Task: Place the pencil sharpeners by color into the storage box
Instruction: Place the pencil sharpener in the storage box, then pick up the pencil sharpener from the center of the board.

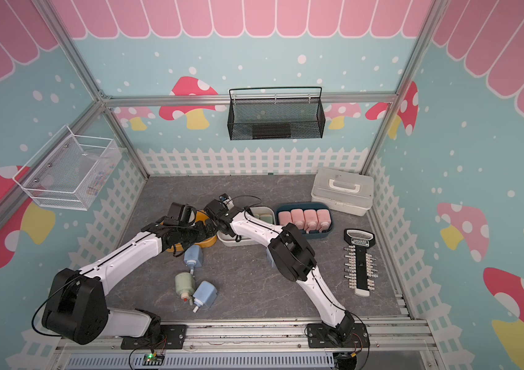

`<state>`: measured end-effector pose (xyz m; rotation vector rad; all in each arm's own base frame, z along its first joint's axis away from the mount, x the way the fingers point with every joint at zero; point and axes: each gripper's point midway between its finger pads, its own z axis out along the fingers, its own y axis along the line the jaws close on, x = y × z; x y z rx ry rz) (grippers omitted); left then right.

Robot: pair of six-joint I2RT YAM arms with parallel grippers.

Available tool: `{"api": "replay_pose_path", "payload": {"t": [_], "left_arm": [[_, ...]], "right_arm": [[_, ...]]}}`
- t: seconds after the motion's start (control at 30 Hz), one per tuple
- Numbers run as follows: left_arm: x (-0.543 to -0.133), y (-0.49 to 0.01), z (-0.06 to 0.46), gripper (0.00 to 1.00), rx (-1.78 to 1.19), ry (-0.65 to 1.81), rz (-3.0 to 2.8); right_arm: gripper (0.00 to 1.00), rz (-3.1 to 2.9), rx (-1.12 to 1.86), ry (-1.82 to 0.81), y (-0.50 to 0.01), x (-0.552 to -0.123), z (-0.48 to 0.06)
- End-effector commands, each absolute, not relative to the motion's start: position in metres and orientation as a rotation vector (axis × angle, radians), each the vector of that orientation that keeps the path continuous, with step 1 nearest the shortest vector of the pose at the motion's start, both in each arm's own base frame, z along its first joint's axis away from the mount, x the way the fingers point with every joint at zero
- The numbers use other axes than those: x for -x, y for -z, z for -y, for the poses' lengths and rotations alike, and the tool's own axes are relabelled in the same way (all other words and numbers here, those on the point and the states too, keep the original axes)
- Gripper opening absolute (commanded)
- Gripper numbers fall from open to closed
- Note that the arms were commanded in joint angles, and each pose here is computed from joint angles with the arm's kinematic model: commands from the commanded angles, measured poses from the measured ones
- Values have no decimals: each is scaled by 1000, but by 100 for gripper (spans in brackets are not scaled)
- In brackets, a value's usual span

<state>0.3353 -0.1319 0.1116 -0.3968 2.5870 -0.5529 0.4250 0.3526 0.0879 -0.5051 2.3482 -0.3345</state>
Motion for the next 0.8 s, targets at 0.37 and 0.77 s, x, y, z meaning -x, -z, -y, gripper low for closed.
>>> {"api": "replay_pose_path", "payload": {"t": [0.37, 0.77], "left_arm": [[-320, -134, 126, 99, 385, 564, -2536], [-278, -125, 88, 99, 545, 328, -2578]], "right_arm": [[98, -2253, 456, 18, -123, -409, -363], [99, -2027, 477, -253, -150, -396, -377]]}}
